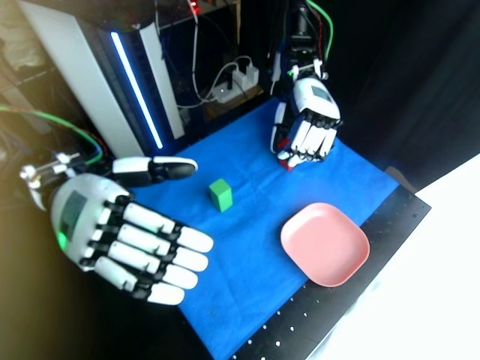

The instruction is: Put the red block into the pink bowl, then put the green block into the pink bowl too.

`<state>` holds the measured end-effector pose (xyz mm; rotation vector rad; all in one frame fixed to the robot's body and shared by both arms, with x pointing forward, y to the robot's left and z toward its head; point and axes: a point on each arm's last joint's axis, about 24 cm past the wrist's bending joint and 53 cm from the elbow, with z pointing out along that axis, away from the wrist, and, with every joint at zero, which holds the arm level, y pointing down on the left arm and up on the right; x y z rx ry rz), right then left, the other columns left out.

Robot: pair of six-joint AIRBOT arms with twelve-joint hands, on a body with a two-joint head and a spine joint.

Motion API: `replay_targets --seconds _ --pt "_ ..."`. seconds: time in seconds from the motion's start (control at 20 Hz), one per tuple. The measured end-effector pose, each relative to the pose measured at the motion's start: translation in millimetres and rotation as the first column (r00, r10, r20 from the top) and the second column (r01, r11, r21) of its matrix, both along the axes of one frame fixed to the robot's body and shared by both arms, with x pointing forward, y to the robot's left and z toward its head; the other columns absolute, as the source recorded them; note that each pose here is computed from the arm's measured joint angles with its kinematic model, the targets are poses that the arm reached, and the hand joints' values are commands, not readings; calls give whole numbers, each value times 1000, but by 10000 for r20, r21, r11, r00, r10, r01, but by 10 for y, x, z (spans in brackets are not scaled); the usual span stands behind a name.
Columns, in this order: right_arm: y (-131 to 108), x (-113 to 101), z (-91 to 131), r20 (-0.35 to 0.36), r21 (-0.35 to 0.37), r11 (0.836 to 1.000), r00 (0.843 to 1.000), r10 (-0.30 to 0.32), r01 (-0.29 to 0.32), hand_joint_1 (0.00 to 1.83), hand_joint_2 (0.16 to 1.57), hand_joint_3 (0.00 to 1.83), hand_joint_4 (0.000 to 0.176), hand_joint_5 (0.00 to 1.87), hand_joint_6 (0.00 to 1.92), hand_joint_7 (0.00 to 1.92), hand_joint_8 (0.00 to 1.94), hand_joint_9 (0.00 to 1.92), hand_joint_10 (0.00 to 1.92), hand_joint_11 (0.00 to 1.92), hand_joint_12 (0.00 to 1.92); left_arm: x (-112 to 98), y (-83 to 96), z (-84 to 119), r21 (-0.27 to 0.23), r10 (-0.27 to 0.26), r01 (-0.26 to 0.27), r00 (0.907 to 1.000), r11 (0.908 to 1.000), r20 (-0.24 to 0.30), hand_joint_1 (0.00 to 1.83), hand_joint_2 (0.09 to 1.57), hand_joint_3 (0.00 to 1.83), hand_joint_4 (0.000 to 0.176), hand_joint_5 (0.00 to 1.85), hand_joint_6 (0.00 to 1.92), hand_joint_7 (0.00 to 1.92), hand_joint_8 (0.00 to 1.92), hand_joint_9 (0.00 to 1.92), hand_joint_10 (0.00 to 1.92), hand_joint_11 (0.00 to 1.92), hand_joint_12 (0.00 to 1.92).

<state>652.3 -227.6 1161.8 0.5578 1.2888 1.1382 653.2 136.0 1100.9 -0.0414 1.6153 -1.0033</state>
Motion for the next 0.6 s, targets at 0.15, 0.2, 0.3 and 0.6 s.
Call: replay_targets --seconds 0.15,0.2,0.3,0.6 --pt "-2 1 -1 -3 1 10000 10000 -11 11 510 842 1 0 270 0 395 2 338 3 0 671 25 22 10 14 78 -78 10000 10000 -3 1400 1046 0 0 953 929 1181 526 1150 894 877 1162" --pt "-2 1 -1 -8 3 10000 10000 -9 9 487 846 2 0 276 2 399 3 345 5 4 677 27 24 6 67 64 -63 10000 10000 -35 1399 1052 0 0 925 952 1173 533 1148 911 891 1134" --pt "-1 0 -2 -12 6 10000 10000 -9 9 486 839 0 0 275 2 392 0 342 3 0 675 52 43 8 183 85 -82 9999 9998 -137 1397 1058 0 0 912 978 1162 543 1133 939 902 1088" --pt "6 -1 -14 -38 36 10000 10000 -7 8 492 827 0 0 248 2 396 3 342 4 0 664 181 185 178 965 172 -184 9998 9952 132 1391 1080 0 0 867 1020 1086 722 1080 1014 884 1090"
